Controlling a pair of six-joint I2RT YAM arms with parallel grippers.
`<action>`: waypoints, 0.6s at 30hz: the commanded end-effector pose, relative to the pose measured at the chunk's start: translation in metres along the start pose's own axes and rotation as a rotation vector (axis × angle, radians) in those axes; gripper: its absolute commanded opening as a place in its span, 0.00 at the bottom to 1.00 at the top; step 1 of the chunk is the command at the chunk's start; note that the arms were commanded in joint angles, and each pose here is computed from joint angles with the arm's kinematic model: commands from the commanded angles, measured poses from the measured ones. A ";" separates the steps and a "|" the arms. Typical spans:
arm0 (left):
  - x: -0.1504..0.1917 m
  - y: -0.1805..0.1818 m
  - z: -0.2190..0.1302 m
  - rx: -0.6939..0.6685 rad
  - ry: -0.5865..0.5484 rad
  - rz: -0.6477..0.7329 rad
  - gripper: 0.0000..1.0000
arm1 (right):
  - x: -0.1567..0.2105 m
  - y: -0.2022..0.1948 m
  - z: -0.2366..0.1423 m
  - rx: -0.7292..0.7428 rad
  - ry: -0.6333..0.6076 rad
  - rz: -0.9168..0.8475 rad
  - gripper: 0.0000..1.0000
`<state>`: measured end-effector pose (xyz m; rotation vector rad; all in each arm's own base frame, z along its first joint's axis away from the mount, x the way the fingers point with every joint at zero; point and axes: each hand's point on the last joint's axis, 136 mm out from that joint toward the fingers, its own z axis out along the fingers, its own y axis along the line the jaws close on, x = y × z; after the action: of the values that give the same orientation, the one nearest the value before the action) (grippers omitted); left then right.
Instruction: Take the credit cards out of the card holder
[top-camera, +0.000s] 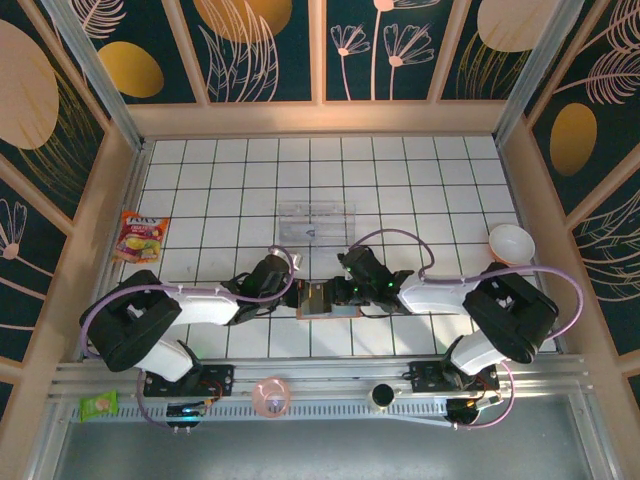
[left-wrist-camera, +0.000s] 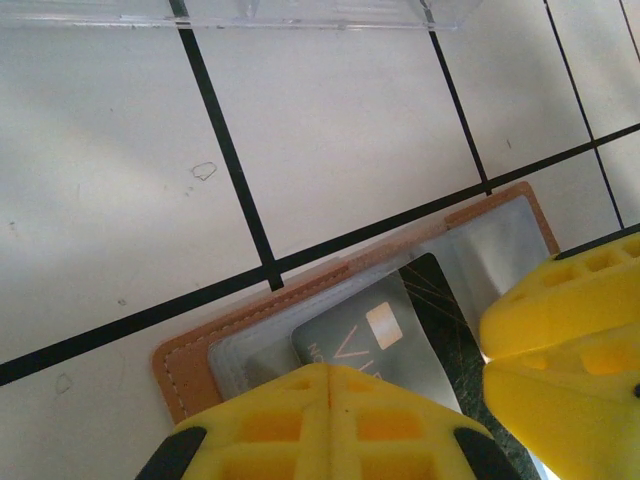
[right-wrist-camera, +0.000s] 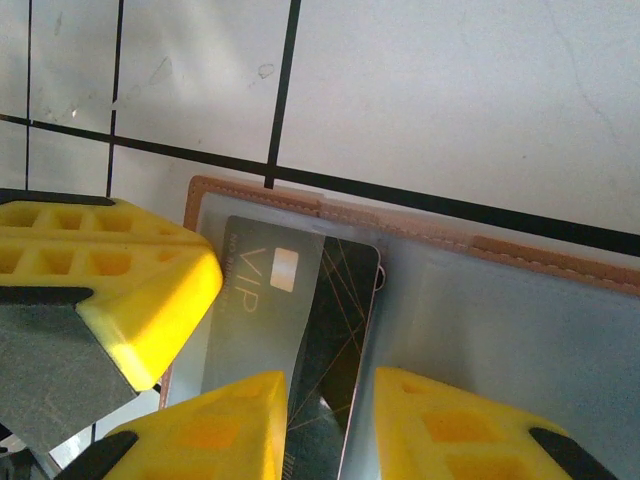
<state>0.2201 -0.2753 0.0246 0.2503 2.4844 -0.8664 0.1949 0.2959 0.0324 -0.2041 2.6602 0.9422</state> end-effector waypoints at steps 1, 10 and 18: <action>0.026 0.017 0.003 -0.048 0.077 -0.021 0.00 | 0.007 -0.001 0.006 -0.034 0.032 0.022 0.29; 0.026 0.016 0.001 -0.040 0.075 -0.023 0.00 | 0.011 -0.003 0.006 -0.086 0.034 0.074 0.13; 0.016 0.011 -0.004 -0.034 0.039 0.007 0.00 | 0.005 -0.011 -0.011 -0.064 -0.038 0.085 0.00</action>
<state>0.2195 -0.2745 0.0265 0.2459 2.4726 -0.8763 0.1918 0.2912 0.0339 -0.1136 2.6260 1.0814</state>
